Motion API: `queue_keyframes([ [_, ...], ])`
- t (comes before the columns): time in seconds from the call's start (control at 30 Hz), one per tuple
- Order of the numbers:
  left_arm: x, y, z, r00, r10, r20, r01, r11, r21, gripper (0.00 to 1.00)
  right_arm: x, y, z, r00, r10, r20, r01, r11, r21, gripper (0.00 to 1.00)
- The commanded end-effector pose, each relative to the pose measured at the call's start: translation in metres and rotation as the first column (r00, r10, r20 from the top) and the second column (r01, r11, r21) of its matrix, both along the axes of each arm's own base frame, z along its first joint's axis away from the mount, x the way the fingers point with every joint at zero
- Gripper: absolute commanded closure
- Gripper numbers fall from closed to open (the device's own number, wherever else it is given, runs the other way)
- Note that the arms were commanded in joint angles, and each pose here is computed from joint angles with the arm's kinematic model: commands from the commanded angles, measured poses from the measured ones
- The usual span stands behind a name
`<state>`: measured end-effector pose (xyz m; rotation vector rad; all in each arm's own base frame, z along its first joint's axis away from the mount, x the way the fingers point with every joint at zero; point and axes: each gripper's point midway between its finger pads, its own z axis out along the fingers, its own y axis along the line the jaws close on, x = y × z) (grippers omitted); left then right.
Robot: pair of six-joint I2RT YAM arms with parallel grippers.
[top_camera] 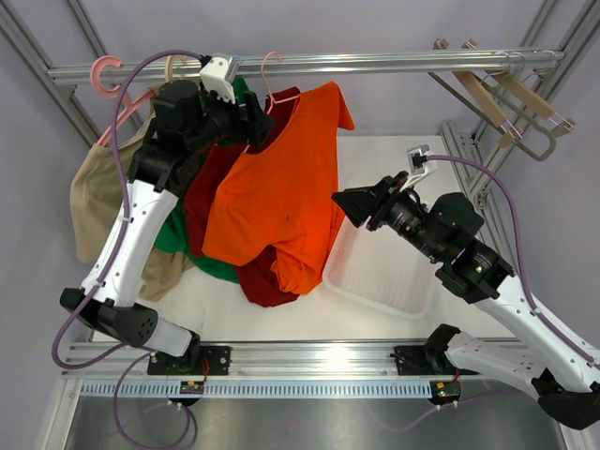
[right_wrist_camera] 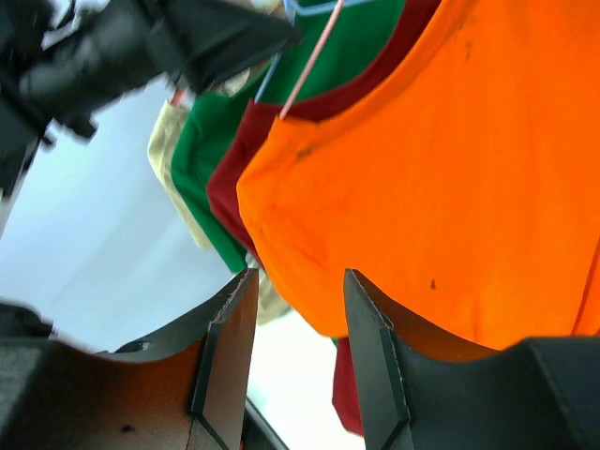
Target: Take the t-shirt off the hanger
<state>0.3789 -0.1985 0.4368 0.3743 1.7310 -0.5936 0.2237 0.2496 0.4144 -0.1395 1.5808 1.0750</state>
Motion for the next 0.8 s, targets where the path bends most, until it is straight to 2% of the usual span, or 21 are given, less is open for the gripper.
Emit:
queue_keyframes([
  [0.0,0.020,-0.002,0.008,0.997,0.014,0.071,-0.019,0.997,0.072,0.24,-0.014,-0.002,-0.004,0.998,0.054,0.026,-0.053,0.998,-0.038,0.50],
  [0.2,0.038,-0.008,0.004,0.996,0.034,0.082,-0.042,0.994,0.105,0.31,-0.021,0.000,-0.005,0.995,0.092,0.030,-0.091,0.995,-0.040,0.50],
  [0.33,0.040,-0.012,0.001,0.997,0.022,0.075,-0.030,0.994,0.105,0.63,-0.022,0.001,-0.006,0.994,0.102,0.027,-0.101,0.994,-0.041,0.50],
  [0.37,0.040,-0.014,0.000,0.997,0.020,0.075,-0.028,0.994,0.109,0.79,-0.022,0.001,-0.007,0.995,0.100,0.025,-0.099,0.994,-0.041,0.51],
  [0.4,0.039,-0.015,0.000,0.997,0.019,0.078,-0.028,0.993,0.110,0.87,-0.023,0.001,-0.007,0.994,0.103,0.025,-0.102,0.994,-0.039,0.51],
  [0.43,0.039,-0.016,0.001,0.997,0.023,0.077,-0.031,0.993,0.110,0.96,-0.023,0.001,-0.007,0.994,0.105,0.024,-0.104,0.994,-0.038,0.51],
  [0.47,0.035,-0.018,0.003,0.997,0.017,0.081,-0.026,0.994,0.107,1.00,-0.023,0.002,-0.007,0.994,0.107,0.024,-0.106,0.994,-0.038,0.51],
  [0.77,-0.006,-0.027,0.066,0.982,-0.027,0.185,0.027,1.000,0.003,1.00,-0.020,0.018,-0.017,0.987,0.163,-0.003,-0.162,0.984,-0.074,0.52],
])
